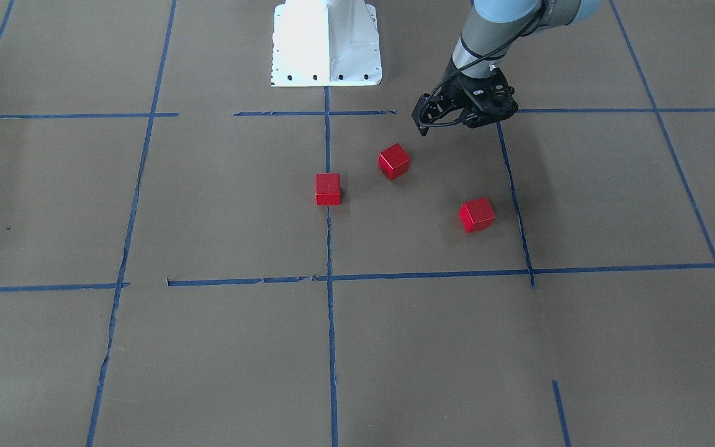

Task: Form red blocks into L shape at center
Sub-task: 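Move the left gripper over the nearer red cube and grasp it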

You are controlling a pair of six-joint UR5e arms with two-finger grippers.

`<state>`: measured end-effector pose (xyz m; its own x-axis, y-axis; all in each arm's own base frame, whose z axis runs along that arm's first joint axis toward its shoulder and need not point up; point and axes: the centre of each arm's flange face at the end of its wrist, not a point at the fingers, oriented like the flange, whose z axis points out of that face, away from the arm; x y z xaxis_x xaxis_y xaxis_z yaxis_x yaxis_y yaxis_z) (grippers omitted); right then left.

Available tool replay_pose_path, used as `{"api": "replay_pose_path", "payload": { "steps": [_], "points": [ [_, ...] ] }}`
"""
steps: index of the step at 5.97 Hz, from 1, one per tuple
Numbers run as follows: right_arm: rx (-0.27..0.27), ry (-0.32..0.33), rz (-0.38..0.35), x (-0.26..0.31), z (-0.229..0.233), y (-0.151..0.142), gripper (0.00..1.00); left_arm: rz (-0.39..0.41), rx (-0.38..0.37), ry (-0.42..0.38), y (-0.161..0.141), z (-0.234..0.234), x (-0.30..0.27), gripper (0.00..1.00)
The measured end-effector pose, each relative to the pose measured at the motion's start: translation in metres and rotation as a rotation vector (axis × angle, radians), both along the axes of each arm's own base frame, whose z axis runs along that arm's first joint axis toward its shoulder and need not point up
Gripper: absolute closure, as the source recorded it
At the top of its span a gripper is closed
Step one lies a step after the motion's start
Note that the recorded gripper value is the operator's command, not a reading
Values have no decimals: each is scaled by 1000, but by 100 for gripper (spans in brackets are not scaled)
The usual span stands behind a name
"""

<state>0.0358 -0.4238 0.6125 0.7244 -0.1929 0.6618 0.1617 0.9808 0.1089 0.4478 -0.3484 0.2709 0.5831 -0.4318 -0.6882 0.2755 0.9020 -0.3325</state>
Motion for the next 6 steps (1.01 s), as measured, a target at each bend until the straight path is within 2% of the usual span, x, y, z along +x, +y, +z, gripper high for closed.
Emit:
{"api": "replay_pose_path", "payload": {
  "steps": [1,2,3,6],
  "points": [
    [0,0,0,0,0,0,0,-86,-83,-12,0,-8,32,0],
    [-1,-1,0,0,0,0,0,-136,-133,-23,-3,-11,51,0],
    [0,0,0,0,0,0,0,-155,-153,-32,-6,-9,60,0],
    [2,1,-1,0,0,0,0,-161,-151,-34,-14,0,78,0]
  ]
}}
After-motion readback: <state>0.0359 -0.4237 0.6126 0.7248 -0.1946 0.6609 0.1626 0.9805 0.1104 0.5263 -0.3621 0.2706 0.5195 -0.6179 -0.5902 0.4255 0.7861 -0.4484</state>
